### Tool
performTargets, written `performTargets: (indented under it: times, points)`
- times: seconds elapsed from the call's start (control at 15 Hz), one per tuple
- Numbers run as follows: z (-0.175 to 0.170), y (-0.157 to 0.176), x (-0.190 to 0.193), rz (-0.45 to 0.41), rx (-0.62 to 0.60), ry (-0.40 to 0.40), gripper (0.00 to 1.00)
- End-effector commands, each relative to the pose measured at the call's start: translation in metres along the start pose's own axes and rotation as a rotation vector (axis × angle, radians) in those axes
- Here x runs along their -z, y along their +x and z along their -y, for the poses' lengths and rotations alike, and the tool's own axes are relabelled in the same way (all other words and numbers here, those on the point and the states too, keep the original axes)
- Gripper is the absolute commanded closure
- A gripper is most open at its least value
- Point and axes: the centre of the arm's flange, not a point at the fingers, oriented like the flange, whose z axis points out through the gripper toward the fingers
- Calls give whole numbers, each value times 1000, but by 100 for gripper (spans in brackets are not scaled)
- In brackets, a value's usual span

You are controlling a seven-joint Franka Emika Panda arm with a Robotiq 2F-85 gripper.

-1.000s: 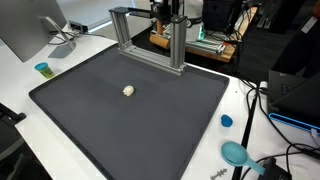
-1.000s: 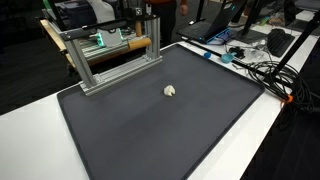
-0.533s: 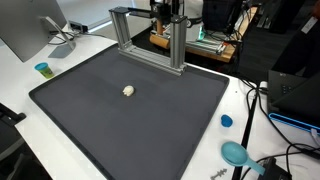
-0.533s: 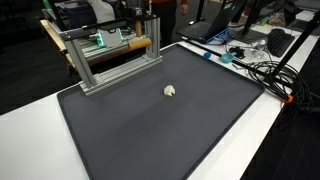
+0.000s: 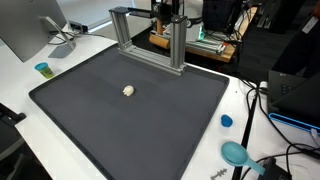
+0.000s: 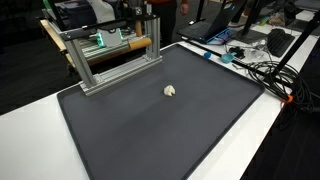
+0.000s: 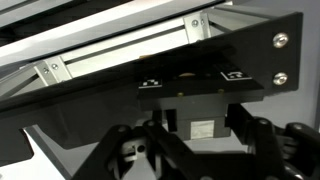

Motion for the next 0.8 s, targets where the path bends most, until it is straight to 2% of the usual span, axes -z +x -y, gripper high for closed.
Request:
performTargets:
  times: [0.0,0.07,0.13,0.2,0.27,0.47,0.67,0.73]
  points:
    - [-3,-9,7,28,14,36,65]
    - [-3,-9,8,30,9,32,50]
    - [-3,-9,8,26,7,30,48]
    - [-2,-9,8,19,3,26,61]
    - [-1,-9,7,15,3,23,66]
    - [7,-5,10,5,3,7,66]
    - [9,-1,10,-18,69,7,66]
    - [6,-1,9,-22,84,-2,21]
